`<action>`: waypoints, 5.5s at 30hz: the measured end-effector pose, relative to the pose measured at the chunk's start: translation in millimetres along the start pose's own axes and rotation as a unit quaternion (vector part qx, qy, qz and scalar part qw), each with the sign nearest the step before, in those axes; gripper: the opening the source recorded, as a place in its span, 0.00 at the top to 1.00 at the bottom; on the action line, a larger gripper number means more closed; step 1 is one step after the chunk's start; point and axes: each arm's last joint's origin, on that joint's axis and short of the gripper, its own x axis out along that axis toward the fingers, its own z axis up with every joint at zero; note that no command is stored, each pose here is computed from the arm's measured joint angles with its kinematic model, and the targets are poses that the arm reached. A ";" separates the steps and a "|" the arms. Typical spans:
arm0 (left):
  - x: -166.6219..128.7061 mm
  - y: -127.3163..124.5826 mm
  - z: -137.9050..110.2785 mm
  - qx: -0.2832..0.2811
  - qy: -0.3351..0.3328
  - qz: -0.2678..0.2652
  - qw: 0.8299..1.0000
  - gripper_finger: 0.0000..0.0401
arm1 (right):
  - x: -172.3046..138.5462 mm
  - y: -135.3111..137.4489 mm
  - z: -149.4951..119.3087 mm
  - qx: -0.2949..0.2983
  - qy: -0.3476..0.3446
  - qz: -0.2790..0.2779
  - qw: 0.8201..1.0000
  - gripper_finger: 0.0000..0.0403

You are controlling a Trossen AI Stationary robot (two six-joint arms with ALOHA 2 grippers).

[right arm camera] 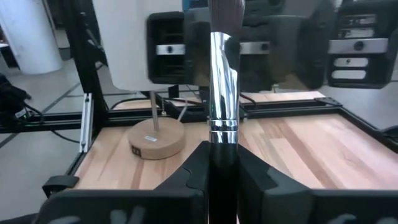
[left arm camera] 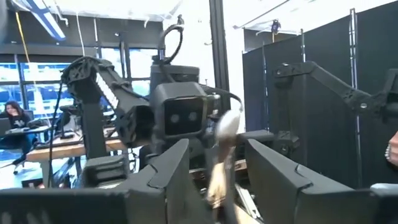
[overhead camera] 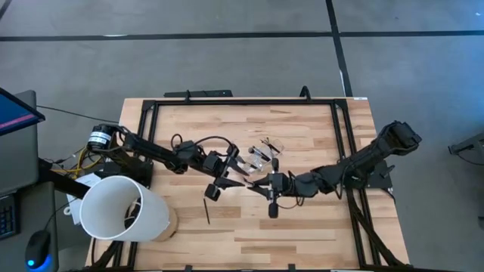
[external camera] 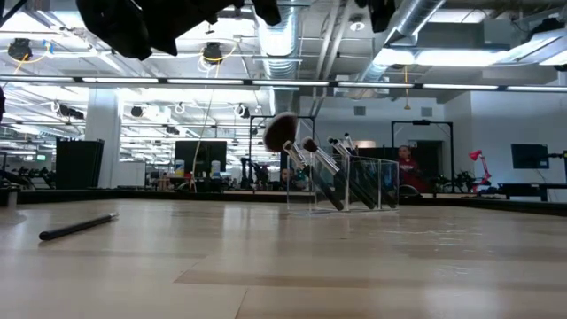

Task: Put items in baskets/containers
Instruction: Put the black blush brush into the transparent organizer

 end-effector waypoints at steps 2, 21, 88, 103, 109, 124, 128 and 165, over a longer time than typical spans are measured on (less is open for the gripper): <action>0.2 -0.5 0.0 0.000 0.000 -0.001 1.000 0.64 | 2.9 -5.2 0.2 0.000 0.001 0.006 1.000 0.93; -0.6 1.5 -3.5 -0.001 0.017 0.007 1.000 0.92 | 8.3 -14.2 0.2 0.009 0.005 0.042 0.999 0.91; -10.4 13.9 -19.6 -0.078 0.133 0.052 0.987 0.71 | 11.0 -28.3 -9.0 0.037 0.052 -0.038 0.997 0.91; -11.0 13.6 -14.9 -0.094 0.131 0.054 0.985 0.72 | -2.3 -3.3 -10.8 0.030 0.046 -0.076 0.996 0.91; -32.5 8.0 8.6 -0.083 0.107 0.057 0.989 0.72 | -7.3 6.0 -11.7 0.025 0.047 -0.065 0.996 0.90; -90.8 -1.6 39.2 -0.055 0.061 0.104 0.991 0.72 | -3.5 -8.2 -15.1 -0.003 0.059 -0.140 0.988 0.91; -90.7 -1.4 38.8 -0.055 0.061 0.106 0.991 0.72 | 2.4 -23.3 -16.7 -0.010 0.072 -0.165 0.984 0.91; -90.7 -1.4 38.6 -0.045 0.063 0.105 0.991 0.72 | -81.6 -86.7 -84.7 0.045 -0.089 -0.176 0.979 0.91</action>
